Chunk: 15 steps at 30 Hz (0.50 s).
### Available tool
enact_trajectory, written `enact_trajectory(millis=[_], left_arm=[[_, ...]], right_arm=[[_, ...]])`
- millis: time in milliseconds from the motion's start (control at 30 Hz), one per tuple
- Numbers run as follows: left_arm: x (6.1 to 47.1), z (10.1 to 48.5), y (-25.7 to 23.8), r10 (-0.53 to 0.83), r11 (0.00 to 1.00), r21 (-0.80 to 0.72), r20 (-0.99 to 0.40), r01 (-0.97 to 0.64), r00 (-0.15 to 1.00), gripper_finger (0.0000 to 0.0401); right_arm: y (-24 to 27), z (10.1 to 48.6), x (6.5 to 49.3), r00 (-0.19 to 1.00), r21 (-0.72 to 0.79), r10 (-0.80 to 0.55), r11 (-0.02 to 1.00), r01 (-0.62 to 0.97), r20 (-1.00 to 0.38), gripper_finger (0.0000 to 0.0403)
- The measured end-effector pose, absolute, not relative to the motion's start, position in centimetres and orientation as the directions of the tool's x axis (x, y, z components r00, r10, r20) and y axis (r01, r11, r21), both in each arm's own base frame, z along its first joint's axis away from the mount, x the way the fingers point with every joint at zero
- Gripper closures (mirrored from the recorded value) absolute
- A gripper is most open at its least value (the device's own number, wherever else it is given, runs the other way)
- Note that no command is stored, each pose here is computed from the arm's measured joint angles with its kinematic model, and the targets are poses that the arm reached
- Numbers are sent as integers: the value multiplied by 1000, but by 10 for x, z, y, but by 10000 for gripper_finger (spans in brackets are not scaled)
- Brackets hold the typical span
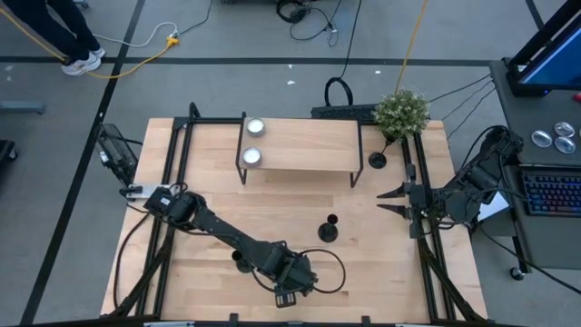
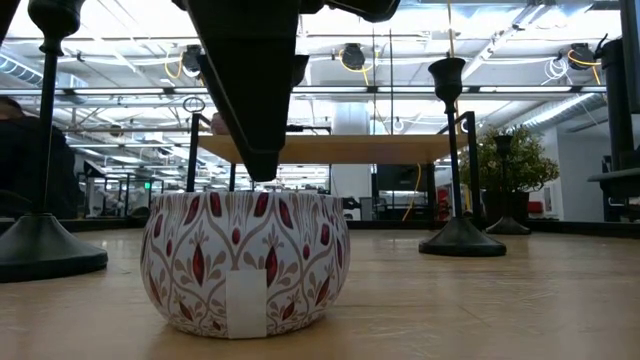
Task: Pick & Place candle stick holders
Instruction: Put the red scented candle on the shelf
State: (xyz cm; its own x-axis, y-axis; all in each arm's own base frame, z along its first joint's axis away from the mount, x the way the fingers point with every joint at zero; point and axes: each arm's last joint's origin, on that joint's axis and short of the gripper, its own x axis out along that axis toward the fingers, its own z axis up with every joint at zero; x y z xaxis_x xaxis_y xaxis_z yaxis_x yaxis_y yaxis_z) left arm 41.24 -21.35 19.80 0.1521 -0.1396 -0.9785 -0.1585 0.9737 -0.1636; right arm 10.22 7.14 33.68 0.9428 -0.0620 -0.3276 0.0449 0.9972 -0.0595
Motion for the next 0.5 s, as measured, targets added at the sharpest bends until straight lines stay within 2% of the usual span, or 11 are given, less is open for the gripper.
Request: enact_trajectory(millis=[500], left_arm=[[415,198,-205,-127,975,-151,-981,-166,146,174]], right_arm=[[71,337,102,943,-59,-62,997,45,-328,314]])
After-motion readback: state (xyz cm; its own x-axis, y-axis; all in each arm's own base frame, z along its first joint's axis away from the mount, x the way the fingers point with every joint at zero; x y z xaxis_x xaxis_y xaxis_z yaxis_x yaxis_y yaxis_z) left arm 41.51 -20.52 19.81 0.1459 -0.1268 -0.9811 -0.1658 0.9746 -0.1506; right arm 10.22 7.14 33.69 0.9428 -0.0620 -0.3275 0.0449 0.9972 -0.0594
